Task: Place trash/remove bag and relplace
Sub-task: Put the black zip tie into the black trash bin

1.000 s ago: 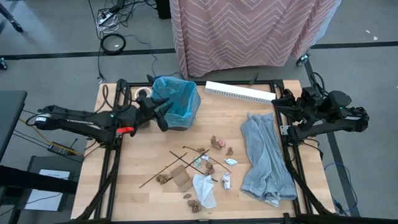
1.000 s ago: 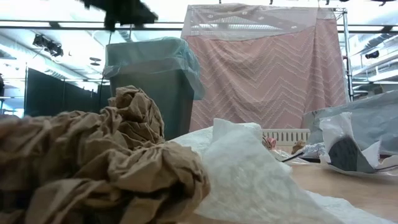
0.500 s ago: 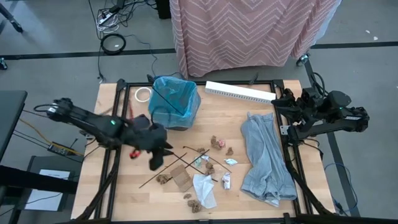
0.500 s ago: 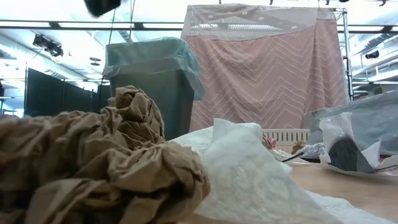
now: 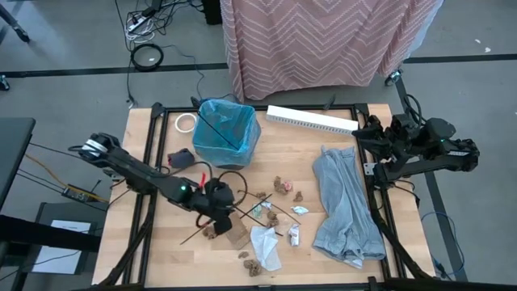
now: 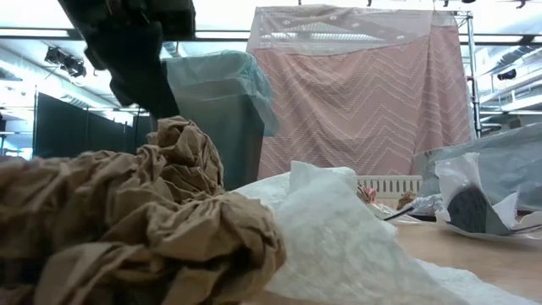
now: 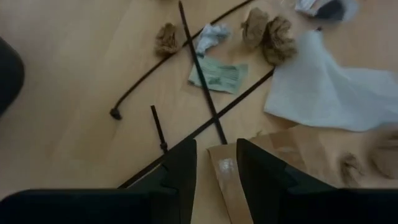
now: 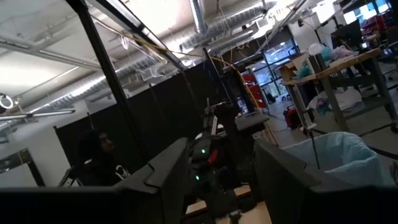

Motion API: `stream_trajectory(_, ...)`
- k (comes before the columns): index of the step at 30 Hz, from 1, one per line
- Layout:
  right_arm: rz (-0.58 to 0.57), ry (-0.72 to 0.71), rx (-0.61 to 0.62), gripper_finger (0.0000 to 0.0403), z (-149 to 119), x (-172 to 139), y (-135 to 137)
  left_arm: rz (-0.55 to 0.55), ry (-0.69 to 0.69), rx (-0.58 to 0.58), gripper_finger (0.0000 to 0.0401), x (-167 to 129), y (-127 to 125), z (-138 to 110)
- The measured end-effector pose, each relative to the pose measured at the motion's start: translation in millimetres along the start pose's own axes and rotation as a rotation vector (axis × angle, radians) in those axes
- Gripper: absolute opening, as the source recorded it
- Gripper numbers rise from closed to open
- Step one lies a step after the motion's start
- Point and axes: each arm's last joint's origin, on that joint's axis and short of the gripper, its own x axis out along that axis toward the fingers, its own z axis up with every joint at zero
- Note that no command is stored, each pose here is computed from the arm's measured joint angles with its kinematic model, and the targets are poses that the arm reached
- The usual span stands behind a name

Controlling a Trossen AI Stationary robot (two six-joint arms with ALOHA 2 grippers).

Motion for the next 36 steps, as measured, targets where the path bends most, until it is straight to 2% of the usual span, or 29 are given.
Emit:
stream_trajectory(9,0.035,0.015,0.009,0.0173,-0.5,0.0,1.0,0.069,0.046,-0.033,0.0121,28.2,7.0,-2.6)
stream_trajectory(24,0.083,0.037,0.033,0.0172,-1.1,-0.2,2.4,0.089,0.093,-0.058,0.0121,45.2,15.1,-2.7)
stream_trajectory(32,0.082,0.038,0.034,0.0171,-1.2,-0.1,2.4,0.087,0.131,-0.082,0.0121,71.2,12.8,-11.8)
stream_trajectory(36,0.083,0.037,0.034,0.0171,-1.1,-0.2,2.4,0.084,0.178,-0.122,0.0101,81.3,15.5,-14.9)
